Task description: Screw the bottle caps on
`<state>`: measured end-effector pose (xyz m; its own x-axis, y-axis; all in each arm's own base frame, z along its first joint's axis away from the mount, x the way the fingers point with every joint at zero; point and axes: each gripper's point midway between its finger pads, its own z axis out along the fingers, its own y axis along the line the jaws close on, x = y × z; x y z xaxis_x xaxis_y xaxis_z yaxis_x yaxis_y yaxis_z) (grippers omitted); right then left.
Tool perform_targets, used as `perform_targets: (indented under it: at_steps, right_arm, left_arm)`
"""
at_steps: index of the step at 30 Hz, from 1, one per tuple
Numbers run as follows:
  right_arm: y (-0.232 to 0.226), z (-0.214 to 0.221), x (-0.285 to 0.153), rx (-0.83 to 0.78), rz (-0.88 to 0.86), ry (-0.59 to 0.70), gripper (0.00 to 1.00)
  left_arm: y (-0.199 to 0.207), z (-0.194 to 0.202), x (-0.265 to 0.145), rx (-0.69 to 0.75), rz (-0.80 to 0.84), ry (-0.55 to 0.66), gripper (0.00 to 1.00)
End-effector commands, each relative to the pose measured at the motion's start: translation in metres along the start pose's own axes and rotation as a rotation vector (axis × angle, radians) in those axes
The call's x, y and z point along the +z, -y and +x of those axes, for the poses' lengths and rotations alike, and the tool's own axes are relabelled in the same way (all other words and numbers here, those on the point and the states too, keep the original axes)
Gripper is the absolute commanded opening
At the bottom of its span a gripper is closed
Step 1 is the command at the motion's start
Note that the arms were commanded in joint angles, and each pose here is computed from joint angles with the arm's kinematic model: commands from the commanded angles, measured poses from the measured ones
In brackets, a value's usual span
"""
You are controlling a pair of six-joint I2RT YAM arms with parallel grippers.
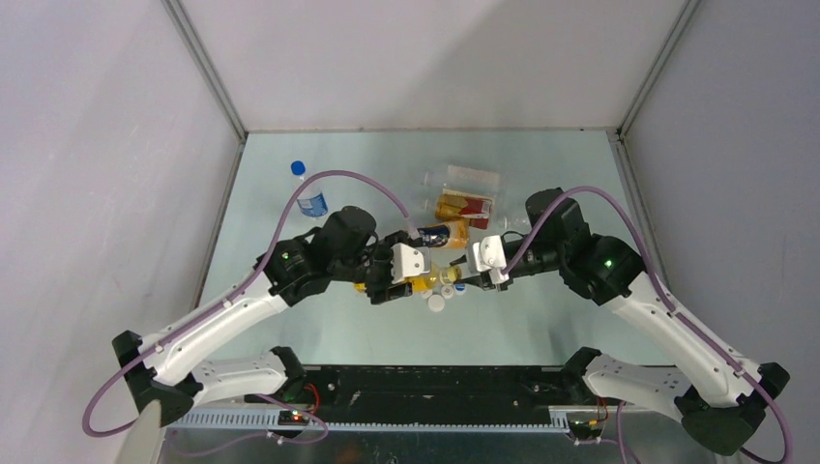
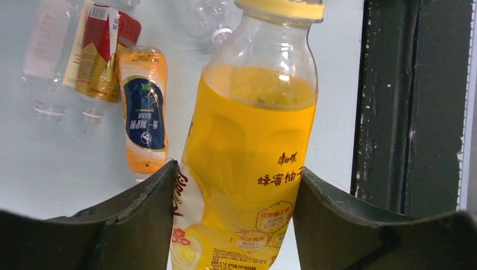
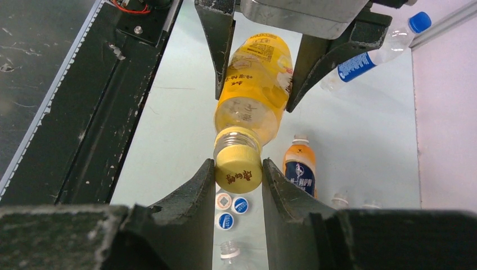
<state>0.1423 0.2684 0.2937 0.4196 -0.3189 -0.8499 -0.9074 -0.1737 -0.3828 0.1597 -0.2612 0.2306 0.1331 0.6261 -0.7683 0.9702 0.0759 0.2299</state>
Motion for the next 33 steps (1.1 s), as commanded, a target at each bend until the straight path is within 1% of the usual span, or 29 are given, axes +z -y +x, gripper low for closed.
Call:
perform_targets:
  at_steps: [1, 6, 9, 17, 22, 30, 33]
  right_arm:
    - [0.01, -0.012, 0.001, -0.082, 0.017, 0.018, 0.0]
    - [0.006, -0.009, 0.004, -0.088, -0.004, 0.018, 0.0]
    - [0.004, -0.006, 0.006, -0.095, -0.014, 0.012, 0.0]
    - [-0.005, -0.011, 0.015, -0.1, -0.073, 0.05, 0.0]
    - [-0.009, -0.01, 0.019, -0.098, -0.096, 0.052, 0.0]
    - [-0.02, -0.008, 0.027, -0.113, -0.145, 0.043, 0.0]
    - [-0.021, -0.009, 0.028, -0.118, -0.154, 0.048, 0.0]
  left_arm:
    - [0.005, -0.037, -0.008, 0.067, 0.058, 0.125, 0.27]
    - [0.005, -0.04, -0.01, 0.046, 0.084, 0.146, 0.18]
    - [0.005, -0.049, -0.015, -0.012, 0.134, 0.201, 0.15]
    - [0.0, -0.053, -0.019, -0.01, 0.155, 0.23, 0.11]
    - [0.002, -0.054, -0.018, -0.018, 0.186, 0.218, 0.1]
    - [0.005, -0.059, -0.021, 0.016, 0.225, 0.22, 0.08]
    - [0.009, -0.063, -0.022, 0.017, 0.259, 0.242, 0.08]
